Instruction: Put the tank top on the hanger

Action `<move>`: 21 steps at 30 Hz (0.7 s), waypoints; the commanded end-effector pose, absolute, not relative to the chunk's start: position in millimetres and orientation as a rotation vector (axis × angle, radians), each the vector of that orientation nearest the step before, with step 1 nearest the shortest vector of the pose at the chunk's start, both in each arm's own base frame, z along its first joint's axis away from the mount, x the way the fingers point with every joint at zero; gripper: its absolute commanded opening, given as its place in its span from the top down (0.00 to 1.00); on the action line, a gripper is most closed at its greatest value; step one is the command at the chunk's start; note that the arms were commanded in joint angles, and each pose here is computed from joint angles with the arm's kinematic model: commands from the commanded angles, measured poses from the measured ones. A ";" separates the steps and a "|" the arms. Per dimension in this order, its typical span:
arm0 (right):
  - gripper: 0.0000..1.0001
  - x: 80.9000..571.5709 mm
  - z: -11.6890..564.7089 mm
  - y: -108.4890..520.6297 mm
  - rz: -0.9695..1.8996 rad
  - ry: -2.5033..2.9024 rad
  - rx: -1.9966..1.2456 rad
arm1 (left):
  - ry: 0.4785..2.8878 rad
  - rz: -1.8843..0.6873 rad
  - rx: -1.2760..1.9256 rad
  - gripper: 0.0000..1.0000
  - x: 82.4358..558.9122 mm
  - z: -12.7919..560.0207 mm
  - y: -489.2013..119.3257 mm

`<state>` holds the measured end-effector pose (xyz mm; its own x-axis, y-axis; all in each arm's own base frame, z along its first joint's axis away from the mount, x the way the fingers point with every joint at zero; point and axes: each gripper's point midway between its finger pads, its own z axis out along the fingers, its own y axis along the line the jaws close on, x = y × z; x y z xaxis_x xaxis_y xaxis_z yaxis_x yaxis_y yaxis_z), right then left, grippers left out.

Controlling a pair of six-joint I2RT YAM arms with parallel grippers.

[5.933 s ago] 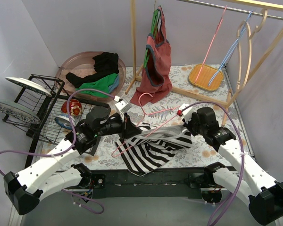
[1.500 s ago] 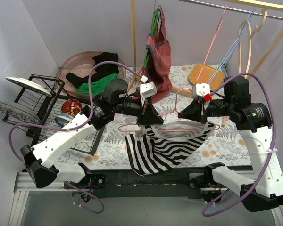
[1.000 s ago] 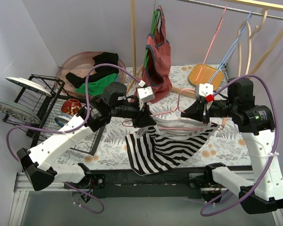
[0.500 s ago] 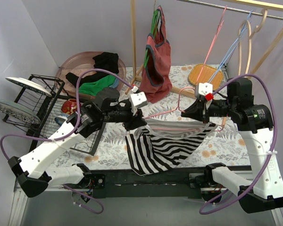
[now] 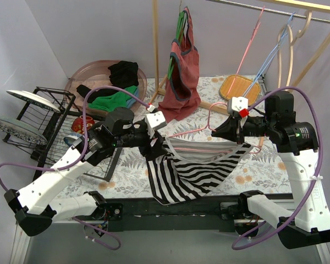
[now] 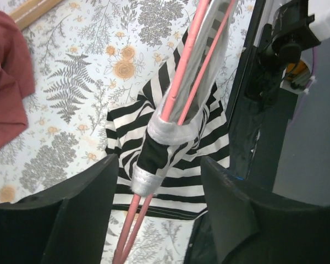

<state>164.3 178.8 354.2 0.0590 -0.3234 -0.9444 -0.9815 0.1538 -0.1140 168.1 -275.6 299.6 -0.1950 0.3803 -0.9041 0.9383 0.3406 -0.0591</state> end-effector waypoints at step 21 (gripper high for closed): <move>0.99 151.4 354.9 183.2 0.929 1.390 -1.382 | 1.629 -0.989 1.420 0.60 155.7 310.0 -309.2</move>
